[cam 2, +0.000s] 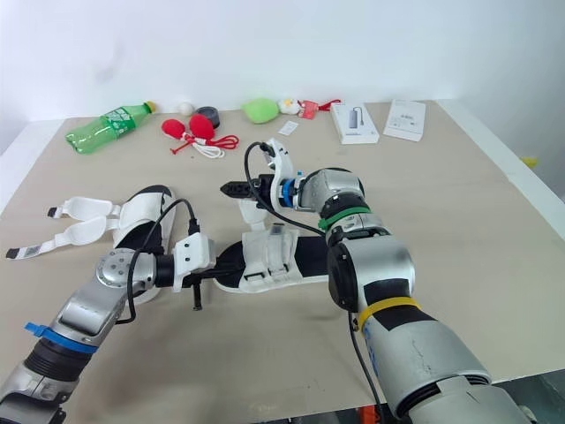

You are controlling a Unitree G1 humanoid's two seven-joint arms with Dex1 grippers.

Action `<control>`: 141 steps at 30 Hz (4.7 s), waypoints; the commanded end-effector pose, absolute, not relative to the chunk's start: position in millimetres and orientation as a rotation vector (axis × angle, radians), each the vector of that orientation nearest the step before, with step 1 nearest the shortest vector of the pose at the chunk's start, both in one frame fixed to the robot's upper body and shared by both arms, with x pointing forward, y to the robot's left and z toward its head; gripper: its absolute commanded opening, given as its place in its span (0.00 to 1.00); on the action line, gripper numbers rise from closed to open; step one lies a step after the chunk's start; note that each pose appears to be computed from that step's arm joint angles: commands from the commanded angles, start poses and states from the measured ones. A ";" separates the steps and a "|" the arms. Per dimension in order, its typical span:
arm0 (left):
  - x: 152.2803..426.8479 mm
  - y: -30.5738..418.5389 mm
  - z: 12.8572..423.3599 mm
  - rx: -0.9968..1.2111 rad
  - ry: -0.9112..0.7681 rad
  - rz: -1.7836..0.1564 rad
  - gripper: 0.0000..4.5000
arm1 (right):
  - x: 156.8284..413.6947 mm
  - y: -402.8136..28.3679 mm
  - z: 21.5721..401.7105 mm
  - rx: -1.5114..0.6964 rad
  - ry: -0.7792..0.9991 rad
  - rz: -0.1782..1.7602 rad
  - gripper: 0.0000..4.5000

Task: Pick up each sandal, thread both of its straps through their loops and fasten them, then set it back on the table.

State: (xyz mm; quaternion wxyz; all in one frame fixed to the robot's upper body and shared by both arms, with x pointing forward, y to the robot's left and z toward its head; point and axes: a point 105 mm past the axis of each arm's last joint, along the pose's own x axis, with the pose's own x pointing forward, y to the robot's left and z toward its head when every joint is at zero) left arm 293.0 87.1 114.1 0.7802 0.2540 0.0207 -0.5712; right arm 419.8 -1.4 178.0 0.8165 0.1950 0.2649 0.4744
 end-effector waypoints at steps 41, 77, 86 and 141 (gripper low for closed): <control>285.6 77.4 108.0 0.548 0.051 -1.287 0.00 | 302.5 -34.3 186.5 -1.721 -1.362 1.380 0.01; 289.6 74.9 108.6 0.549 0.051 -1.300 0.00 | 318.2 -54.2 205.8 -1.364 -1.319 1.275 0.01; 290.1 74.6 107.7 0.554 0.052 -1.307 0.00 | 316.7 -53.7 191.8 -1.479 -1.249 1.374 0.48; 281.9 72.5 110.0 0.507 0.080 -1.326 0.00 | 239.9 -67.7 124.6 0.087 0.730 1.256 0.97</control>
